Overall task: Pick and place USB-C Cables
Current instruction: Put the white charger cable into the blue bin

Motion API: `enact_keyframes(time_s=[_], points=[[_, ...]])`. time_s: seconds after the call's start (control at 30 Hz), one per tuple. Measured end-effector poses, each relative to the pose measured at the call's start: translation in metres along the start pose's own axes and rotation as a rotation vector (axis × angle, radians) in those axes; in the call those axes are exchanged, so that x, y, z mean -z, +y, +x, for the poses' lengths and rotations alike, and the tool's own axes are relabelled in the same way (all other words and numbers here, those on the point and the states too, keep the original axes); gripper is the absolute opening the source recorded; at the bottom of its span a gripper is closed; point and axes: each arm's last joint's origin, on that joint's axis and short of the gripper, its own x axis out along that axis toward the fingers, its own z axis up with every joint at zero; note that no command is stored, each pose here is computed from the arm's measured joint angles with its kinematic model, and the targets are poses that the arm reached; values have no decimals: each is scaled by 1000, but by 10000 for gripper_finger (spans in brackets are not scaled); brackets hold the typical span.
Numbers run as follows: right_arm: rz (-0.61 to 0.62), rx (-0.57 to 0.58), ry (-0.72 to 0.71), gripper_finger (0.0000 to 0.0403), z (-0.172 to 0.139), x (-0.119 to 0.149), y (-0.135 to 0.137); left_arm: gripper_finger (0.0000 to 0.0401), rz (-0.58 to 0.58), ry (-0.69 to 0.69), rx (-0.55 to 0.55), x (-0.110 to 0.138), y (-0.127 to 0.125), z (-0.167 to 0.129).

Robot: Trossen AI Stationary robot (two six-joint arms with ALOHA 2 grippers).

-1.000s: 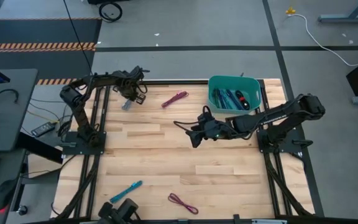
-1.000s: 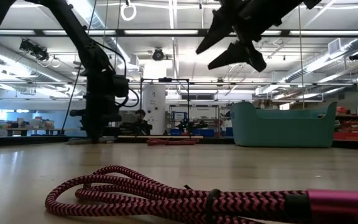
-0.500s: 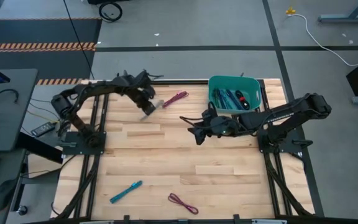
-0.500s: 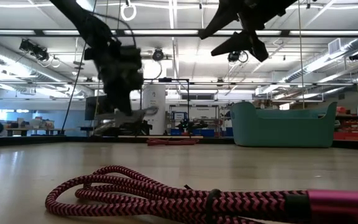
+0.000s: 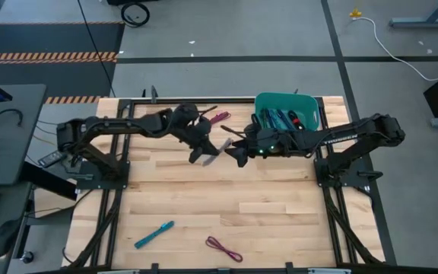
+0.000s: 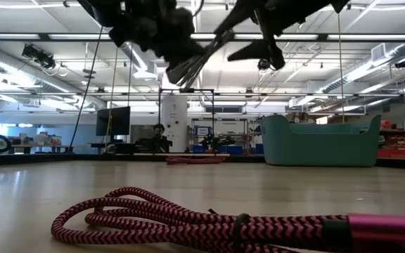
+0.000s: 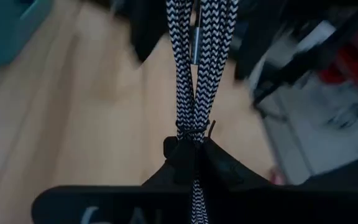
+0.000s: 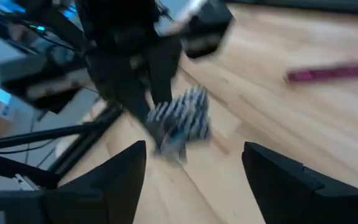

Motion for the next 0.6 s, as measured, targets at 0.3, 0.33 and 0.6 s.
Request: enact_keyframes(time_s=[0.3, 0.33, 0.6], points=[[-96, -116, -159, 203, -2, -15, 13, 13, 18, -154, 72, -16, -18, 6], [-95, -113, -156, 182, -2, -14, 13, 13, 5, -154, 69, -16, -17, 6], [-107, -112, -149, 29, -19, -20, 13, 44, -77, -178, 67, -19, -16, 5]])
